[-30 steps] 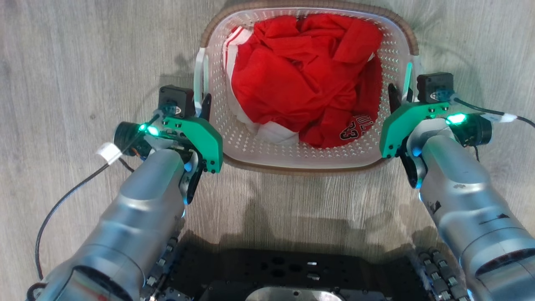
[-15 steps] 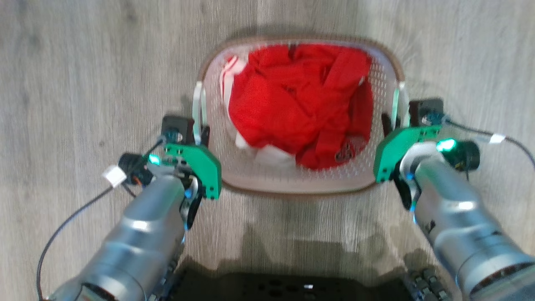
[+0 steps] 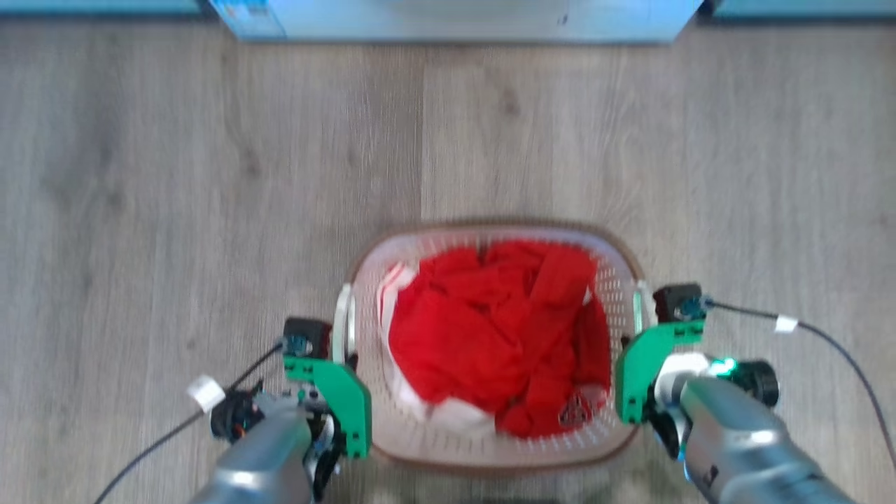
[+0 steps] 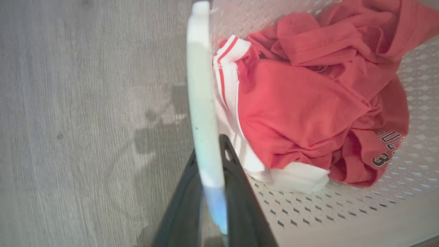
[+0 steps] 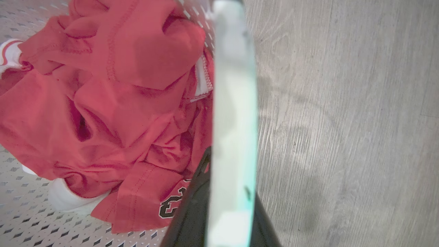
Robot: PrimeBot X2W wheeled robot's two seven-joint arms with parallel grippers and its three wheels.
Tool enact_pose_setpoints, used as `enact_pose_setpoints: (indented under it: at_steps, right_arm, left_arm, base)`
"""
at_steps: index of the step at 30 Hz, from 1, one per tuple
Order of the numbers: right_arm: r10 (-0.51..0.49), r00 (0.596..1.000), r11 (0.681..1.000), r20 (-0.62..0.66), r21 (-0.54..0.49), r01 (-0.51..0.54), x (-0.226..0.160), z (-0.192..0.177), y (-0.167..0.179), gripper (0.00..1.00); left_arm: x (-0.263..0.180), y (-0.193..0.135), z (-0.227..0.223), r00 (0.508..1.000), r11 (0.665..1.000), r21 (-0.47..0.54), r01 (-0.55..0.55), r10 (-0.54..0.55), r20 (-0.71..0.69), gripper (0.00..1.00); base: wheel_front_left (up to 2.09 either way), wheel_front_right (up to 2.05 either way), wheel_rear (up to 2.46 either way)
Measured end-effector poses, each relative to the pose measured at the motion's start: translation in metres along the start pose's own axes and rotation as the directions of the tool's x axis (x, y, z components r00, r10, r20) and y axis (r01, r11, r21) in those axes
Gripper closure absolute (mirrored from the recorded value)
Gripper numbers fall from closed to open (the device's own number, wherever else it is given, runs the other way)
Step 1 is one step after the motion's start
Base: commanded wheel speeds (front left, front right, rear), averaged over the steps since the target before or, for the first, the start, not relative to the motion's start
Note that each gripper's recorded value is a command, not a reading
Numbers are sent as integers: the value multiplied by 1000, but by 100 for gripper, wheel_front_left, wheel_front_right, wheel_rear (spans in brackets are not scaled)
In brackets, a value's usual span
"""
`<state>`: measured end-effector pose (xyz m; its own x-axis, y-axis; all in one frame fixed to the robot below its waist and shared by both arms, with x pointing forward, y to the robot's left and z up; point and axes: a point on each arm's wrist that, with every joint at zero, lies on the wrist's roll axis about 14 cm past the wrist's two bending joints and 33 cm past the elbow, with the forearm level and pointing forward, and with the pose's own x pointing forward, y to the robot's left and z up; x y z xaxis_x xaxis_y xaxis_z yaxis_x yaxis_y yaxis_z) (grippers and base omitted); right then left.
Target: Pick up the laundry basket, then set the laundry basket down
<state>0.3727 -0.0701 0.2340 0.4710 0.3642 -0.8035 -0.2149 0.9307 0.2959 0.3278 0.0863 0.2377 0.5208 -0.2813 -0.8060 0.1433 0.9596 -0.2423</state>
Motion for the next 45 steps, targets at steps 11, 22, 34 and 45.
enact_pose_setpoints:
  at_steps: [11, 22, 34, 45]
  right_arm:
    - [-3, 1000, 1000, 10, -21, 4, -56, -16, 17, 100]
    - [-3, 999, 998, 54, -67, 7, -90, -23, 28, 100]
    - [5, 999, 995, 45, -98, 0, -95, -22, 34, 100]
    - [9, 999, 995, 41, -101, -5, -95, -22, 36, 100]
  left_arm:
    - [-44, -20, -11, 1000, 998, 51, 21, -21, -2, 100]
    - [-68, -29, -16, 999, 990, 134, 32, -33, 8, 100]
    - [-74, -27, -10, 1000, 985, 170, 28, -26, -10, 100]
    - [-75, -24, -12, 1000, 987, 158, 21, -19, -12, 100]
  base:
    - [0, 0, 0]
    - [0, 0, 0]
    - [0, 0, 0]
    - [0, 0, 0]
